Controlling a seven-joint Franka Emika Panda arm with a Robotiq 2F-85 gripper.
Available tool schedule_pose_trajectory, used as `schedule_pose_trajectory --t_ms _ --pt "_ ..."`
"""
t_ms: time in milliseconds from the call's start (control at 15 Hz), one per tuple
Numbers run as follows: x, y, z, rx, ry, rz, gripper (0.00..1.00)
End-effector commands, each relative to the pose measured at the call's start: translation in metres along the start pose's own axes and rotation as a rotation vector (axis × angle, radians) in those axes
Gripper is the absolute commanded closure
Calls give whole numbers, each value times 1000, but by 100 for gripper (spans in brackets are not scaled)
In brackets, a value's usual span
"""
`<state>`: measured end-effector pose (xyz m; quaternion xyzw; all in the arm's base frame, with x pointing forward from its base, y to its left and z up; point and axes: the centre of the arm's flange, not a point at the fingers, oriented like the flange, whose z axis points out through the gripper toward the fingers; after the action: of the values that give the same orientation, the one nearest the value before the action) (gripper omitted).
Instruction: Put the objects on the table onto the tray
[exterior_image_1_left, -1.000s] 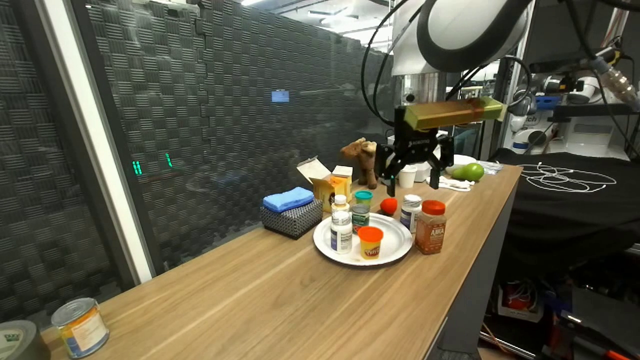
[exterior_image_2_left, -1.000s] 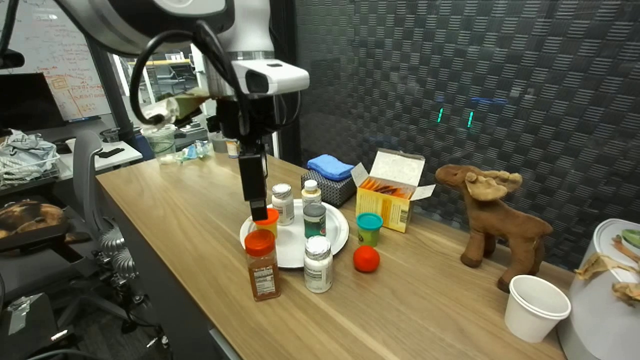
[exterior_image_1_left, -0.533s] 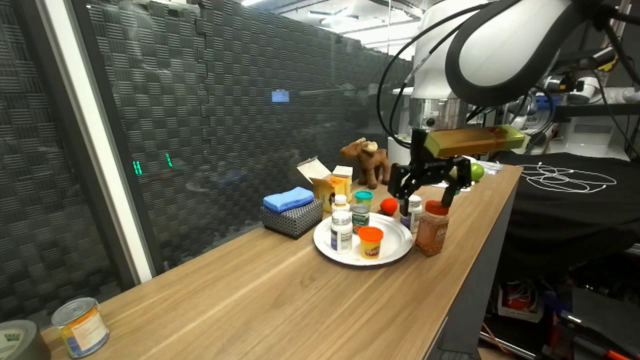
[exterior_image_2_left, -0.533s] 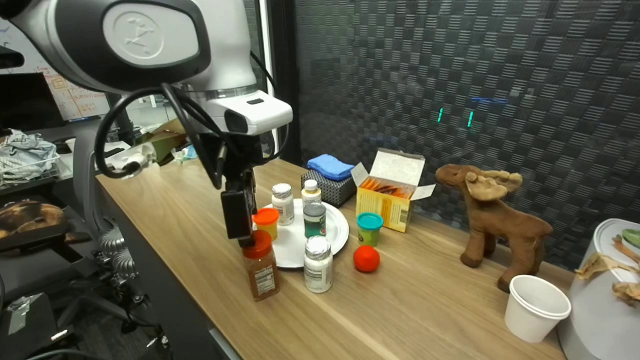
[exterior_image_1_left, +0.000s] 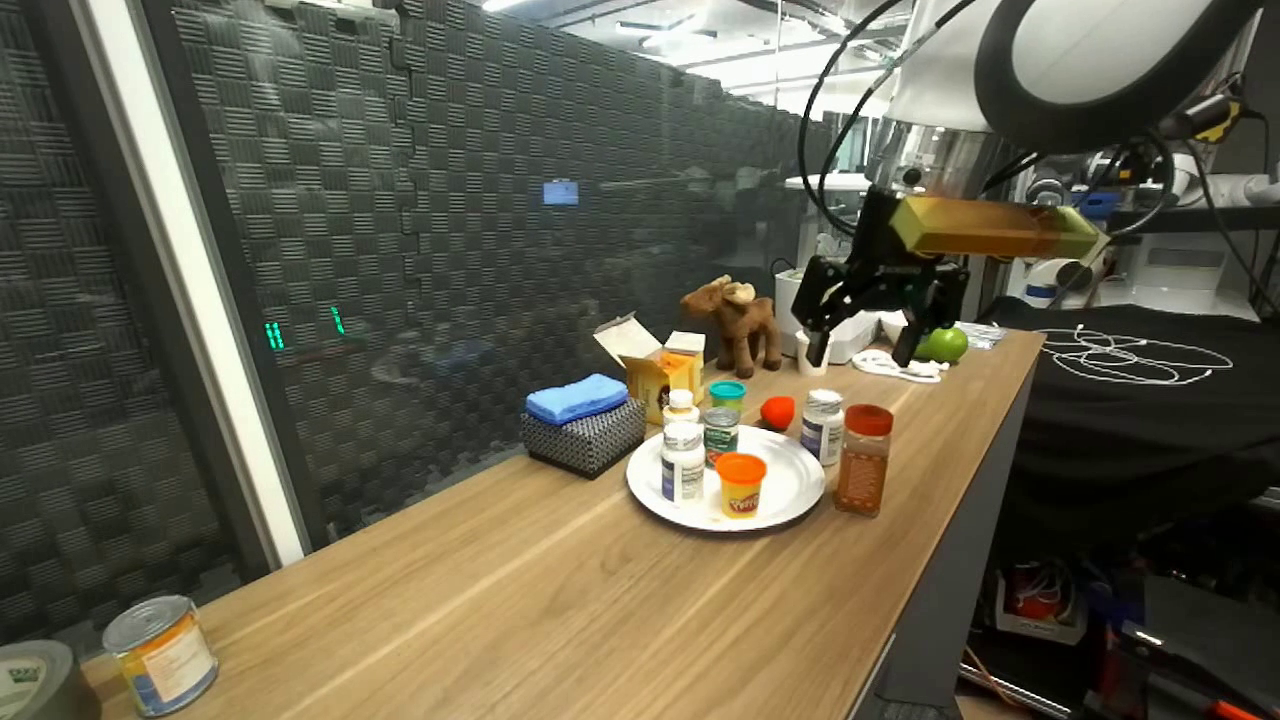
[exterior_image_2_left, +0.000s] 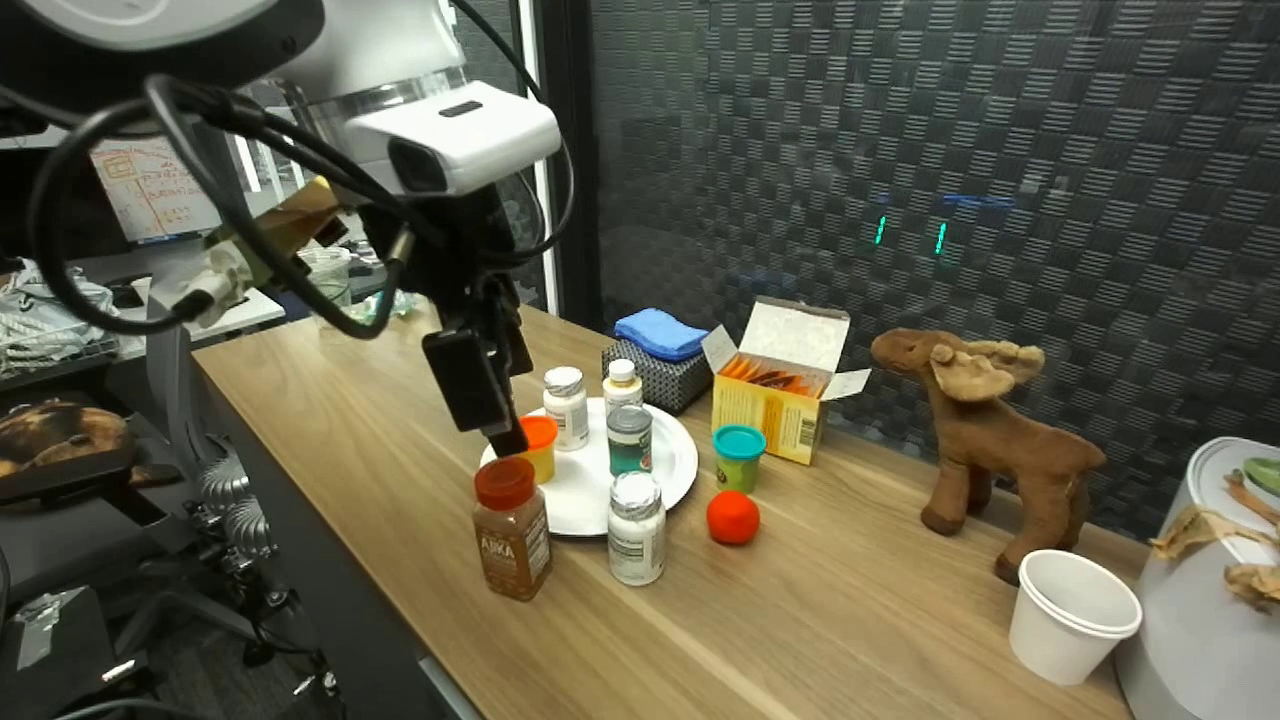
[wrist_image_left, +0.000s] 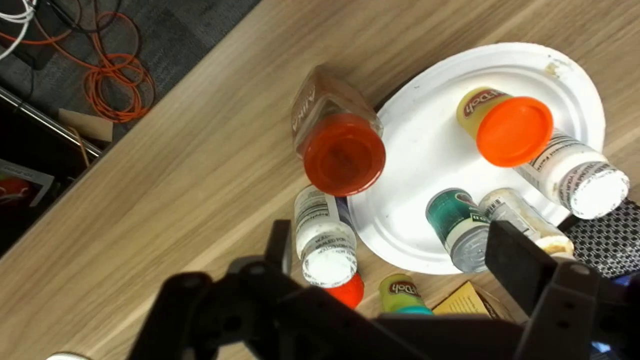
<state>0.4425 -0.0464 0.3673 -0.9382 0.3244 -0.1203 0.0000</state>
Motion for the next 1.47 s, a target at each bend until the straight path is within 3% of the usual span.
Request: schedule_pose_trajectory --t_ms 0,267,333,533,800,933,1000,1400 --pt "-9 0 -11 30 28 -21 0" --pt "-12 -3 11 27 -86 -19 0" --pt "4 -8 8 18 -125 -6 0" --pt "12 -8 14 -11 -206 22 0" --pt "27 -7 11 -52 -245 40 0" --pt "28 -21 -5 -64 -253 -34 0" --pt "17 -6 14 -59 -244 16 0" --pt "15 -5 18 -68 -259 13 0"
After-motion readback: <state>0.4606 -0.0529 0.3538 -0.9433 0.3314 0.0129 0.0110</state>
